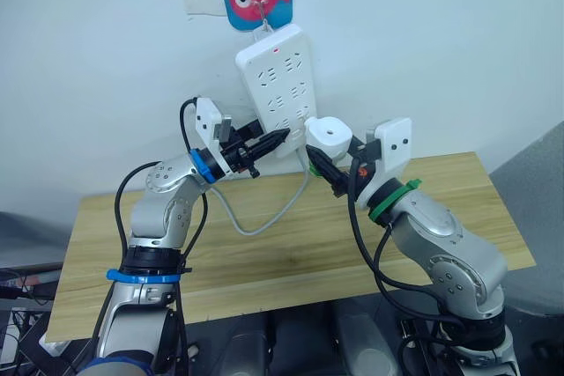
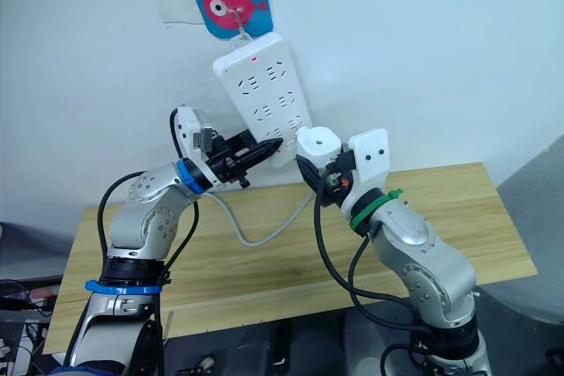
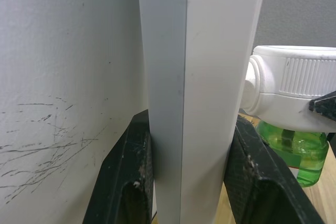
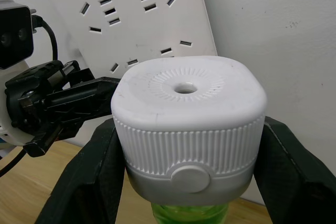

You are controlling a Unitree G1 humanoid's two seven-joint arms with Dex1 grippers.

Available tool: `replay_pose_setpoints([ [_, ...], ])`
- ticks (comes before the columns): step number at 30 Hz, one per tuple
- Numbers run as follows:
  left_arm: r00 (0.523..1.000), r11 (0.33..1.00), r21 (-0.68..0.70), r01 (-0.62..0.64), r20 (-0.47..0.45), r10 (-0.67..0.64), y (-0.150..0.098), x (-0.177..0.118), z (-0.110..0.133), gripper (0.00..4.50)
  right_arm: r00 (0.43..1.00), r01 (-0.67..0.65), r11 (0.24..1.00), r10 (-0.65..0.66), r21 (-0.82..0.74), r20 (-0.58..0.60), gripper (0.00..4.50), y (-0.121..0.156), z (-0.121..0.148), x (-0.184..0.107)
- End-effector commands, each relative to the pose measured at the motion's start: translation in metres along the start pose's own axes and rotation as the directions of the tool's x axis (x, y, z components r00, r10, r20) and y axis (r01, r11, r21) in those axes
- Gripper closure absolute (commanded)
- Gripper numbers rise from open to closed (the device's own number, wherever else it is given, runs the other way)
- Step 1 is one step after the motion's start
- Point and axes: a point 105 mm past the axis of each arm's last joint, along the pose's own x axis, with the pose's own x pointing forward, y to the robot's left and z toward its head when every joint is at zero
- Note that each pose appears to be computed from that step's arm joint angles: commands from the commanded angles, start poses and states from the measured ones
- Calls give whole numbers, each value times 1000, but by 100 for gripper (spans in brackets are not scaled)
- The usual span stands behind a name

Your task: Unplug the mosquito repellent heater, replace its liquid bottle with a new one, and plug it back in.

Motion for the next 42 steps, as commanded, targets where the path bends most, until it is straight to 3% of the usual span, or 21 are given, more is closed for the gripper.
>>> replay_pose_setpoints([
  [1, 999, 998, 41, 42, 24, -43, -7, 4, 10, 316, 994, -57, 998, 57, -7, 91, 155, 13, 21, 0],
  [16, 998, 998, 44, 52, 20, -53, -9, 4, 10, 316, 991, -76, 997, 77, -9, 113, 155, 18, 25, 0],
  [42, 989, 989, 13, 145, 37, -145, -24, 7, 11, 316, 996, -43, 999, 44, -5, 78, 155, 16, 20, 27],
])
